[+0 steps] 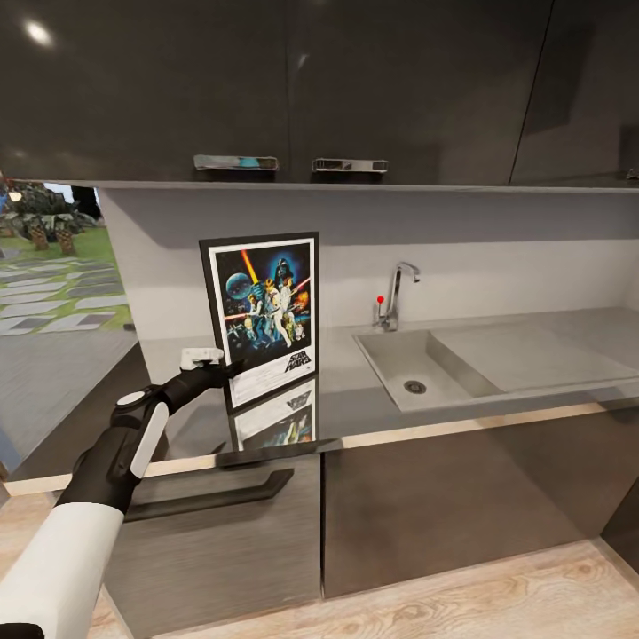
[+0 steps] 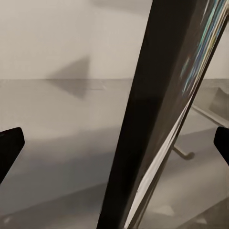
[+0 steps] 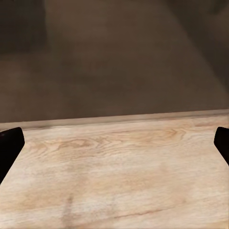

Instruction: Pick up the poster from the kitchen countertop and hang it on one of the wall nails in the kitchen.

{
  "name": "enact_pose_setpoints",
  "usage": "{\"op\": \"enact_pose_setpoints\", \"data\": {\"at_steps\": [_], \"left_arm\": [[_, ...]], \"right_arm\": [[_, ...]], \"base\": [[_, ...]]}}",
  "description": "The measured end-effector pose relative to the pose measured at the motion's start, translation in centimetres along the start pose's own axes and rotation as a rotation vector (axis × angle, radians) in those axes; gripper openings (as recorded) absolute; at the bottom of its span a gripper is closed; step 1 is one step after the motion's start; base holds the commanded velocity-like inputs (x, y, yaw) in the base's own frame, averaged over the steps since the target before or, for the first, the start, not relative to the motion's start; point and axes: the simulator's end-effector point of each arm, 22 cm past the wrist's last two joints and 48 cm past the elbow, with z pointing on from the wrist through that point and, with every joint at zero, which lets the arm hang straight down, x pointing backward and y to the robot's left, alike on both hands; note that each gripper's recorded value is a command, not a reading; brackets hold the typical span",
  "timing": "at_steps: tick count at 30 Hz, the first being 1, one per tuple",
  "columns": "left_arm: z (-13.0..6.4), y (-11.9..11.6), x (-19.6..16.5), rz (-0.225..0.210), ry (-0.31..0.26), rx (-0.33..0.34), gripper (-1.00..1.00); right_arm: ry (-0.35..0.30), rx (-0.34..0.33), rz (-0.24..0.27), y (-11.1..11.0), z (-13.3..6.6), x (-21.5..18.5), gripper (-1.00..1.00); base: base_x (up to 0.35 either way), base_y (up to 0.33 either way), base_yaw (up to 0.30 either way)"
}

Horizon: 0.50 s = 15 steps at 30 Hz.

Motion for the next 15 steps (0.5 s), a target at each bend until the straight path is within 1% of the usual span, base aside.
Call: {"op": "enact_pose_setpoints", "data": {"at_steps": [4,5,8,15], "left_arm": [[0.0,-0.1,0.1,0.001,0.003,0.003,1.0],[0.0,-0.2,0.1,0.001,0.004,0.004,-1.0],[0.1,-0.3,0.1,0.001,0.006,0.005,-1.0],[0.1,-0.4,0.1,-0.004,0.006,0.009,-1.0]], "right_arm": [[0.001,0.0,0.0,0.0,0.0,0.0,1.0],[0.004,0.0,0.0,0.0,0.0,0.2,1.0],[0.025,0.0,0.0,0.0,-0.3,1.1,1.0],[0.035,-0.001,-0.001,0.0,-0.4,1.6,1.0]], "base": [[0.001,0.0,0.0],[0.0,0.0,0.0],[0.0,0.0,0.0],[0.0,0.0,0.0]]}}
